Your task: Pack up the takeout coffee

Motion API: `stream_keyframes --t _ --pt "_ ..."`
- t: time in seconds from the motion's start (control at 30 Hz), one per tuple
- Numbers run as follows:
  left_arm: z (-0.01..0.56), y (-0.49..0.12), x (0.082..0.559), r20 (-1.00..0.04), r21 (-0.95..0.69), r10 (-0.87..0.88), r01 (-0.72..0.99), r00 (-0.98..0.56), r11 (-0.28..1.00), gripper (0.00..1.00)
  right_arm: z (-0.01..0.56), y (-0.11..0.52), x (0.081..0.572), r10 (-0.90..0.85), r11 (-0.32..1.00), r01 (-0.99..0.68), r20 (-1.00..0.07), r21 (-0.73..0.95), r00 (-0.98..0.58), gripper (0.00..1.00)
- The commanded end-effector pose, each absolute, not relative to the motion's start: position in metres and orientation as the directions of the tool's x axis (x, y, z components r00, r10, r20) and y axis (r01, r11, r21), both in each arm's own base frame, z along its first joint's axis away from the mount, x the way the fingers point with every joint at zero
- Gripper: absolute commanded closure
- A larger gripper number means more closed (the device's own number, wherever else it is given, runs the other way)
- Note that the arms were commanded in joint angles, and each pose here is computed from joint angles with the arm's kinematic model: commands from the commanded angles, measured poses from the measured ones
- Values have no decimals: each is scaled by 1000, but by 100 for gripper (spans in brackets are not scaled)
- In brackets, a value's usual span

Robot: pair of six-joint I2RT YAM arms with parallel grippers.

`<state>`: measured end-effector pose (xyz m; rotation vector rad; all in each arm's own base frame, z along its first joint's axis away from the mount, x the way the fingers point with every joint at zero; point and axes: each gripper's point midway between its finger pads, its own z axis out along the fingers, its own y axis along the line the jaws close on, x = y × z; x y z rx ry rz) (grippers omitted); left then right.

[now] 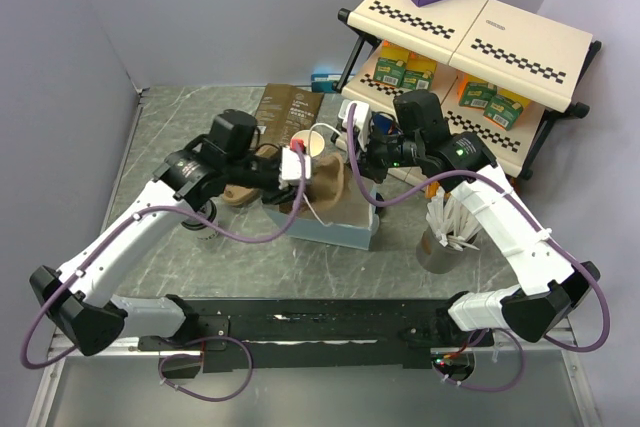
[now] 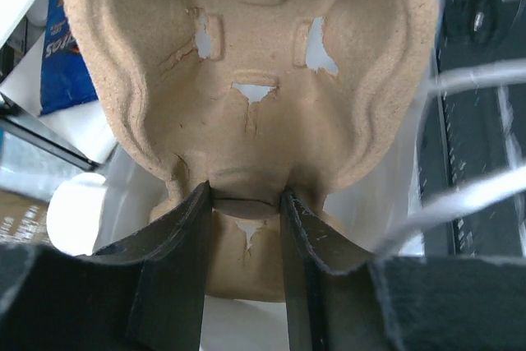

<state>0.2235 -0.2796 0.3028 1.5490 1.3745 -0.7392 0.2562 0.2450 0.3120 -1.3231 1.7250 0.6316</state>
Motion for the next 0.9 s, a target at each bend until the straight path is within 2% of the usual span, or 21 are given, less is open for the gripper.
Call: stream_keyframes --t 0.0,0.17,0.5,0.8,0.87 --pt "302 -280 215 -762 397 532 915 370 -69 99 343 247 264 -470 340 -925 -882 -168 -13 100" --pt "282 -286 196 -672 418 606 894 426 -164 99 345 248 265 -467 343 -923 -884 -174 -7 100" --pt "276 -293 215 -537 514 747 854 392 -78 99 342 246 260 -475 346 -913 -879 -218 30 100" --pt "268 -301 217 -526 526 770 850 361 -39 99 330 249 244 -489 335 -914 -872 -228 38 100" --pt "265 -299 222 -497 547 791 837 357 -35 99 330 248 242 -485 339 -914 -874 -224 35 100"
